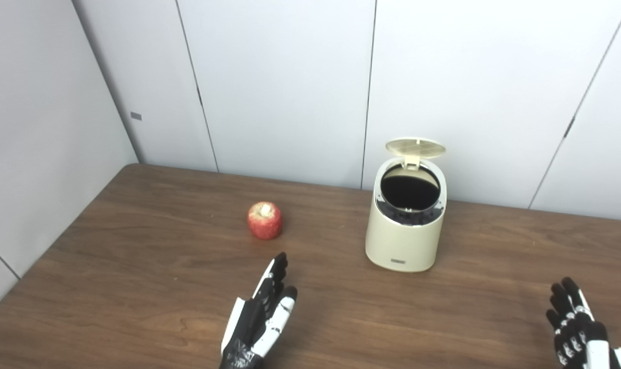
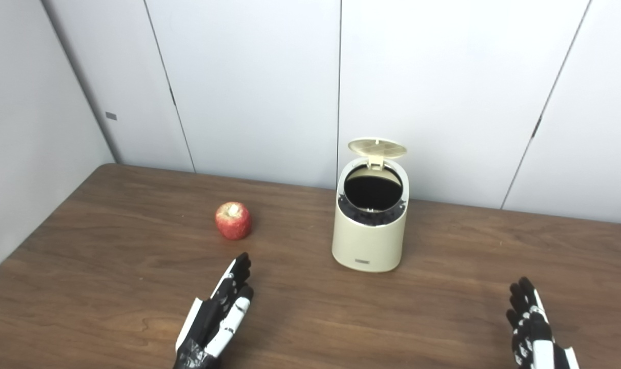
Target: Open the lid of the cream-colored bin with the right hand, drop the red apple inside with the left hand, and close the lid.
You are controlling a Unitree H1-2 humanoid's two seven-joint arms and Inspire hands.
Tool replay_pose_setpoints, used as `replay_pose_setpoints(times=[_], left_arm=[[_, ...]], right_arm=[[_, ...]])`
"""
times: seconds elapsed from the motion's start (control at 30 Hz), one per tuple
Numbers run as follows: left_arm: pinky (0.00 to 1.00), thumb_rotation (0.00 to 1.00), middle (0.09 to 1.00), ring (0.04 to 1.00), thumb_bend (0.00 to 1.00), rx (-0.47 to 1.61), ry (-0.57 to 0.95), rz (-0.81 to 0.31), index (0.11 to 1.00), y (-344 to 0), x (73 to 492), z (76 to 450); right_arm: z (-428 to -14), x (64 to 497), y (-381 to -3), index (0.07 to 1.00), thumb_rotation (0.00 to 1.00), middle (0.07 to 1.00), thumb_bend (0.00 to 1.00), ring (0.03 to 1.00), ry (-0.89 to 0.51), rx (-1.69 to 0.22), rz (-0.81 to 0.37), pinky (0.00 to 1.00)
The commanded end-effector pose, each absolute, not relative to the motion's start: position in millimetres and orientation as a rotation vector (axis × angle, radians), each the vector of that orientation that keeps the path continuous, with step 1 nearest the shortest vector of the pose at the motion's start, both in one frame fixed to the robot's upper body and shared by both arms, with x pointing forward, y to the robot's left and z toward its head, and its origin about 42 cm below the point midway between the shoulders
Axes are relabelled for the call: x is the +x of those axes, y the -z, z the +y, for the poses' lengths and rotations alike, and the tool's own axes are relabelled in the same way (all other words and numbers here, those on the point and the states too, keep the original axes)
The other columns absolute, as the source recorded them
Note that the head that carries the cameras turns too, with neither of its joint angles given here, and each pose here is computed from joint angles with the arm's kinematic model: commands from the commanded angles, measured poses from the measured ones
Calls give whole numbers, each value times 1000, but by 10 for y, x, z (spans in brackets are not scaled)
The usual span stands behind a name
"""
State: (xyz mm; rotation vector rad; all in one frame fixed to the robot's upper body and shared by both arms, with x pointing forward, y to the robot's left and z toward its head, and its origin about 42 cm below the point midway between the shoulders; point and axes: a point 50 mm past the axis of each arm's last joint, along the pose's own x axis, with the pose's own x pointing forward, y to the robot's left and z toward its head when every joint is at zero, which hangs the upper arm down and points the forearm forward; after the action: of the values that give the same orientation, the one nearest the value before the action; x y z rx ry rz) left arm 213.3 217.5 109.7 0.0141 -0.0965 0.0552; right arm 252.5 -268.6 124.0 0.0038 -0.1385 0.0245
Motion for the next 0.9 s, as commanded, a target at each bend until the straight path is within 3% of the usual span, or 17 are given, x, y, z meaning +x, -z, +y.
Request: replay_pose_setpoints(times=[0.0,0.17,0.23,0.33,0.37,0.5,0.6,0.67,0.83,0.87], left_arm=[[1000,629,992,1000,500,6,-75,-79,1000,-1046,1979,2098],[1000,607,987,1000,579,123,-98,-101,1000,-1206,1994,2118],[969,540,985,989,612,161,-107,-124,1000,-1294,2015,2139],[934,302,986,968,641,178,-129,-170,1000,-1413,2068,2205],[944,281,981,963,660,201,-146,-175,1000,-1462,2091,2240],[936,275,960,927,725,292,-197,-214,996,-1687,2188,2412],[757,253,935,864,774,342,-236,-231,981,-1841,2262,2541],[707,262,916,835,807,403,-255,-243,972,-1938,2313,2630],[717,281,909,843,846,511,-290,-254,947,-2040,2440,2830],[681,306,904,833,864,528,-299,-245,937,-2046,2459,2862]], right_arm=[[-2707,2507,-1322,959,1000,971,655,995,-16,10,-166,1000],[-2719,2509,-1388,954,1000,962,681,981,-20,7,-167,1000],[-2734,2516,-1405,947,1000,960,711,977,-24,7,-167,1000],[-2746,2536,-1431,938,1000,957,756,973,-24,9,-174,997],[-2746,2540,-1440,937,1000,957,767,973,-23,9,-176,993],[-2727,2548,-1506,929,1000,945,790,952,-14,8,-167,952],[-2715,2564,-1546,929,1000,940,800,939,-17,5,-160,923],[-2703,2567,-1564,932,1000,936,790,930,-16,-2,-157,912],[-2684,2570,-1594,940,1000,932,762,933,-10,-16,-146,937],[-2680,2573,-1597,942,1000,931,755,934,-10,-16,-144,941]])
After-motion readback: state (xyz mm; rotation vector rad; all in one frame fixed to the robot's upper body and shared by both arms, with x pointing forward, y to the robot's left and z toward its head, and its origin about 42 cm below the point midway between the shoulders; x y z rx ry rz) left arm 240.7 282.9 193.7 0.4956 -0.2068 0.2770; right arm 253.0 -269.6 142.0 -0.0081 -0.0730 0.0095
